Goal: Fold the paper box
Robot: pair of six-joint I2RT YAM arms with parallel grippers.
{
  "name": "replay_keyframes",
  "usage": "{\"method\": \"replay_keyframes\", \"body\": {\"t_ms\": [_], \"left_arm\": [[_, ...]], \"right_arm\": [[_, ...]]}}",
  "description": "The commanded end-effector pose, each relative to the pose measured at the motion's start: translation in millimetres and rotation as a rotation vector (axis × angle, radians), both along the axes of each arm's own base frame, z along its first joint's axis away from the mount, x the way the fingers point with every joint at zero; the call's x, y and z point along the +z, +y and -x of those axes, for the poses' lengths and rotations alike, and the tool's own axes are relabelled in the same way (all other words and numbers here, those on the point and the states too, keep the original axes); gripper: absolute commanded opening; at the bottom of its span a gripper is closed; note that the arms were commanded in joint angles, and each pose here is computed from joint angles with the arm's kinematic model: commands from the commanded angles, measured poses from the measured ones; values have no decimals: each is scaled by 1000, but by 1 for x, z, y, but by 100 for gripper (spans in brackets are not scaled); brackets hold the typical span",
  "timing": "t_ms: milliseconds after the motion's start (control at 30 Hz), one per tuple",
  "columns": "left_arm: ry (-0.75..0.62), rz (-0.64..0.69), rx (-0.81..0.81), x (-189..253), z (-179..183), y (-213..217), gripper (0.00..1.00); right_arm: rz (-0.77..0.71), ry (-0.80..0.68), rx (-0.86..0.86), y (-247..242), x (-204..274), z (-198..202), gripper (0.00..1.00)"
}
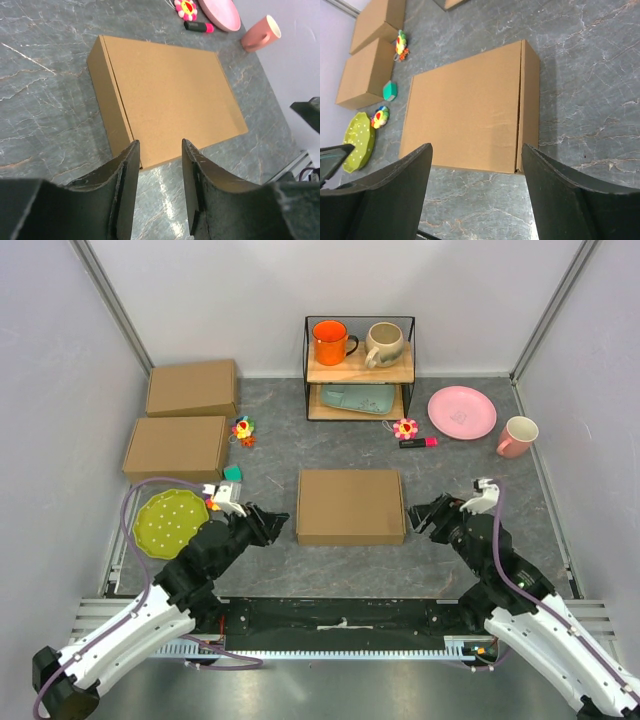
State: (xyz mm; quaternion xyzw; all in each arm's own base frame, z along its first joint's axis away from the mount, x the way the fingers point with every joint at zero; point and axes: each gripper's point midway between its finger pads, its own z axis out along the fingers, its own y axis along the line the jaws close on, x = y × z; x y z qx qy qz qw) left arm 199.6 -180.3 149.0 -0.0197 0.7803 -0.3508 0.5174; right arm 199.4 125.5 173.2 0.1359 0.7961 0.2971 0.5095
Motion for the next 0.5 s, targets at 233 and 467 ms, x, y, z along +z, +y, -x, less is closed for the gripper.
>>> {"method": "replay_keyframes", "body": {"t_ms": [233, 467], "left_arm": [[248, -31, 111, -36, 3, 8, 47], [234, 35, 229, -12, -4, 24, 58]], "right_arm": [[206, 178, -39, 3, -55, -23, 78], [159, 69, -31, 7, -35, -31, 78]]}}
